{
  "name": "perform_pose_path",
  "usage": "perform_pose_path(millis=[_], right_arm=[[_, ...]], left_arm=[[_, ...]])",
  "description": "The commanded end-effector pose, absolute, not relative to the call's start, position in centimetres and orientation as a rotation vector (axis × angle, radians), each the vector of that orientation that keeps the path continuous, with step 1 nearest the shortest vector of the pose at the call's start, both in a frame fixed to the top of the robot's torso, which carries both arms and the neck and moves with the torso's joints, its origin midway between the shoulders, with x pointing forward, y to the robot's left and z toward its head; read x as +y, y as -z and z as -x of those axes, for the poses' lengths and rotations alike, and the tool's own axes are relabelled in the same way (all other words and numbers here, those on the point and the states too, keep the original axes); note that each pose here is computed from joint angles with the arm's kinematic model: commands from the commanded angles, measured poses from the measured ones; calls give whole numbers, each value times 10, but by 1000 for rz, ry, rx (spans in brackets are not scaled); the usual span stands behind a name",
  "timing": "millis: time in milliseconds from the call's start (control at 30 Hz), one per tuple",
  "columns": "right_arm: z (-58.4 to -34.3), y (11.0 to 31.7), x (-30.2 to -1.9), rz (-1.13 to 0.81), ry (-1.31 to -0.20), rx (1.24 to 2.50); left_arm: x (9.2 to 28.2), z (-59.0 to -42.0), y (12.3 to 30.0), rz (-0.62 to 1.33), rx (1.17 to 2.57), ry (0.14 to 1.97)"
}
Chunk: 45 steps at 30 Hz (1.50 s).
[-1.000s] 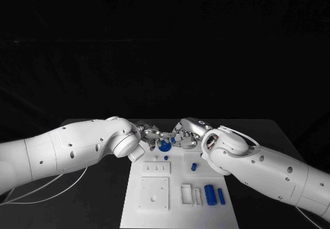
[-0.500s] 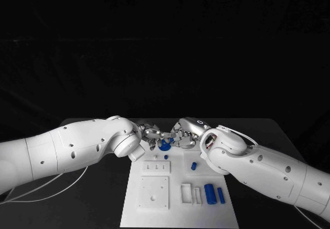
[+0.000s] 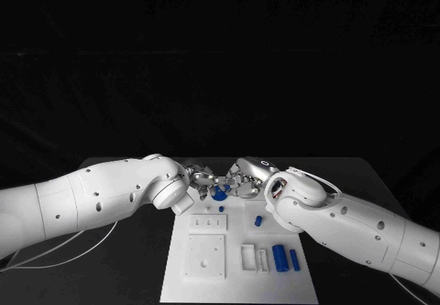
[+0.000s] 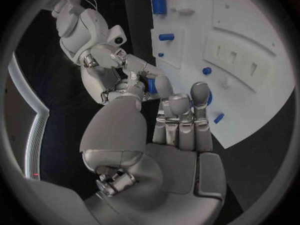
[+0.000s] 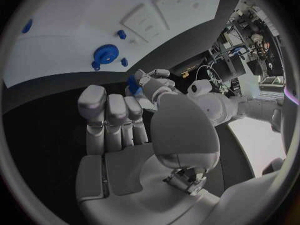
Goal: Assemble the parts on the task board
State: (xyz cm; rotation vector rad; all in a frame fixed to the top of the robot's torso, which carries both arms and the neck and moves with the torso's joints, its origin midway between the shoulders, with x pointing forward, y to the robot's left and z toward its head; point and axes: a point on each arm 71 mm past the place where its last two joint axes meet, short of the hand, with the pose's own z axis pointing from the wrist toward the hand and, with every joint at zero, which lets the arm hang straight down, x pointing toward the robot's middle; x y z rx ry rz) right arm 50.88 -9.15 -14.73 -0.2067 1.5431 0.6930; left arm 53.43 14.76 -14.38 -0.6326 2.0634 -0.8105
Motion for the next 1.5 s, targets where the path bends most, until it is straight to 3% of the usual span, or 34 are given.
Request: perform_pose_path(millis=[33, 1500], right_arm=[[-508, 148, -88, 230, -690, 1553], [-505, 153, -80, 249, -683, 1562]], left_arm=[[143, -534, 142, 612, 2069, 821], [136, -533, 143, 582, 2099, 816]])
